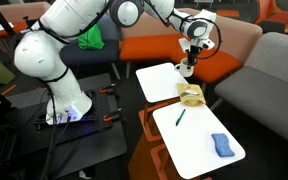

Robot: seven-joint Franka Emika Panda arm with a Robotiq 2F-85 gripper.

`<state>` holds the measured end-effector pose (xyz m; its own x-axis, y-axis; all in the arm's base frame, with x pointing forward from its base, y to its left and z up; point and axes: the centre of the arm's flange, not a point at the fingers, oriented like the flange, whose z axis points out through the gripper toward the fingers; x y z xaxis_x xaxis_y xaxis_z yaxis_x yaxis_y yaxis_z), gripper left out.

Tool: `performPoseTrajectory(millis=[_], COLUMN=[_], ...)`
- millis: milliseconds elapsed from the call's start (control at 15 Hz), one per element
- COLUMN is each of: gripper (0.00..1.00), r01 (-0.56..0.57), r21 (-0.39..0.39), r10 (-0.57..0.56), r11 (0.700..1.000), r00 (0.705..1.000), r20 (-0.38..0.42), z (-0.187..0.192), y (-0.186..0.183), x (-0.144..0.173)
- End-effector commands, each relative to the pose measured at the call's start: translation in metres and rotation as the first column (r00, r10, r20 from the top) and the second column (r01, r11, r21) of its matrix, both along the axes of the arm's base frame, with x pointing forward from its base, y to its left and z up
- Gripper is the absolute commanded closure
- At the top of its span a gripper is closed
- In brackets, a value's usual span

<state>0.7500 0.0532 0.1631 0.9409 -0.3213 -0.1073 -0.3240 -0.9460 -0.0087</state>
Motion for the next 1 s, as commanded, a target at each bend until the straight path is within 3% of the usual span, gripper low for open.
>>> performPoseTrajectory(millis=[0,267,400,667,733,933], gripper=[0.98,0.98,0.98,0.98,0.91,0.91], r01=[0.139,0.256,0.31,0.269,0.272,0.257], r21=[0.097,0.136,0.099,0.043,0.056,0.052], r10=[-0.147,-0.274,-0.32,-0.272,-0.275,-0.26], r11=[0.986,0.957,0.946,0.962,0.961,0.965], r00=[0.986,0.952,0.94,0.957,0.959,0.963], r20=[0.08,0.135,0.115,0.1,0.061,0.067], z=[0.013,-0.001,-0.008,-0.006,-0.033,-0.019], y=[-0.033,-0.07,-0.079,-0.073,-0.083,-0.072], x=[-0.083,-0.102,-0.111,-0.14,-0.113,-0.127])
